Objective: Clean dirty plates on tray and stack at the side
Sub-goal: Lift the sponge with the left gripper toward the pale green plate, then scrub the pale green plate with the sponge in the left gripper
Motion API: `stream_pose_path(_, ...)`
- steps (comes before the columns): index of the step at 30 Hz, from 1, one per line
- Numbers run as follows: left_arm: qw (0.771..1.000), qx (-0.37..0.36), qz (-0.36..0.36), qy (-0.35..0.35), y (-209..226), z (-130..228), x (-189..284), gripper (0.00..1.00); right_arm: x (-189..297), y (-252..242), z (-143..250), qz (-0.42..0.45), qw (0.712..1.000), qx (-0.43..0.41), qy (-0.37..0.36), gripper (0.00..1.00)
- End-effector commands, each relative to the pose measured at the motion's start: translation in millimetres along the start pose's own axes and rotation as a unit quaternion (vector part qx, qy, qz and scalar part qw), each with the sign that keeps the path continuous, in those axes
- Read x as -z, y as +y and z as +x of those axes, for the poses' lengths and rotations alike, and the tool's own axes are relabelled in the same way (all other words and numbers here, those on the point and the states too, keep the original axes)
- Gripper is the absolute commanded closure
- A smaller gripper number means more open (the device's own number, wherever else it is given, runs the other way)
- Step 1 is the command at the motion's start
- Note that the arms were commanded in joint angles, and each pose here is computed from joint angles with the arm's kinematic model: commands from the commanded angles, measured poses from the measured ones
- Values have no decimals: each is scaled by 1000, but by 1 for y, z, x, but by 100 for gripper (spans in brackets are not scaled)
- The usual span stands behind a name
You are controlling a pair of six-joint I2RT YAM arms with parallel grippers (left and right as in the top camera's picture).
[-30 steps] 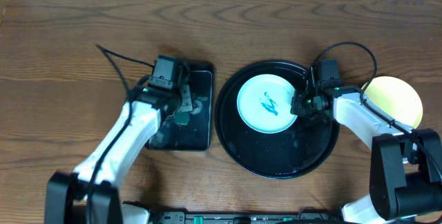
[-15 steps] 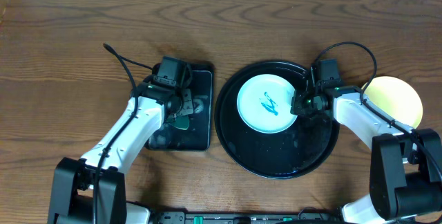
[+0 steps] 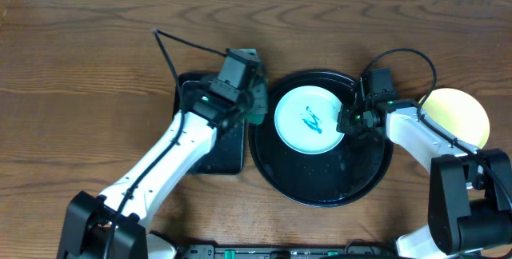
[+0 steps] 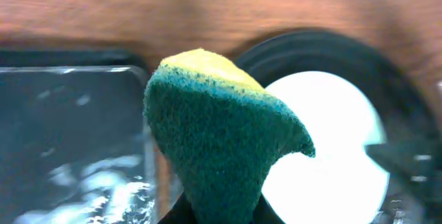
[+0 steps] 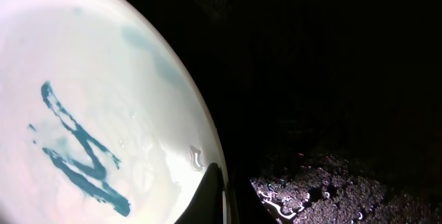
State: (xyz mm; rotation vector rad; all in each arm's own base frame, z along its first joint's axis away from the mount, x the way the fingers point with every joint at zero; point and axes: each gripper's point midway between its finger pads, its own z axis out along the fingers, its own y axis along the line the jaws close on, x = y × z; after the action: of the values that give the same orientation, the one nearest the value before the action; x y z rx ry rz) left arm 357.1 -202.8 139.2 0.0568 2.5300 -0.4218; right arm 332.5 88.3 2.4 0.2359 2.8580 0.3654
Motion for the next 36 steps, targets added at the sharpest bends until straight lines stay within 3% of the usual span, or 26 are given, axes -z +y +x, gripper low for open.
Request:
stream_pose_path(1,999,23,29,-15,-23,-8,-10,92,-7,-4,11,17,1000,5,18,99)
stream_pose_path(7,995,13,98,-2,-67,4,-45,92,-7,-4,11,17,1000,5,18,99)
stream_pose_path(14,993,-8,112,30,-95,39,-78,92,-7,-4,11,17,1000,5,17,99)
stream_pose_path(16,993,-15,113,34,-99,45,-81,85,-7,-4,11,17,1000,5,17,99)
stream_pose_path(19,993,-18,109,36,-99,48,-82,59,-7,-4,11,17,1000,5,17,99)
stream_pose_path(20,993,-18,108,36,-98,48,-83,56,-7,-4,11,17,1000,5,17,99)
stream_pose_path(36,996,-16,75,38,-82,49,-85,54,-7,-4,11,17,1000,5,17,99)
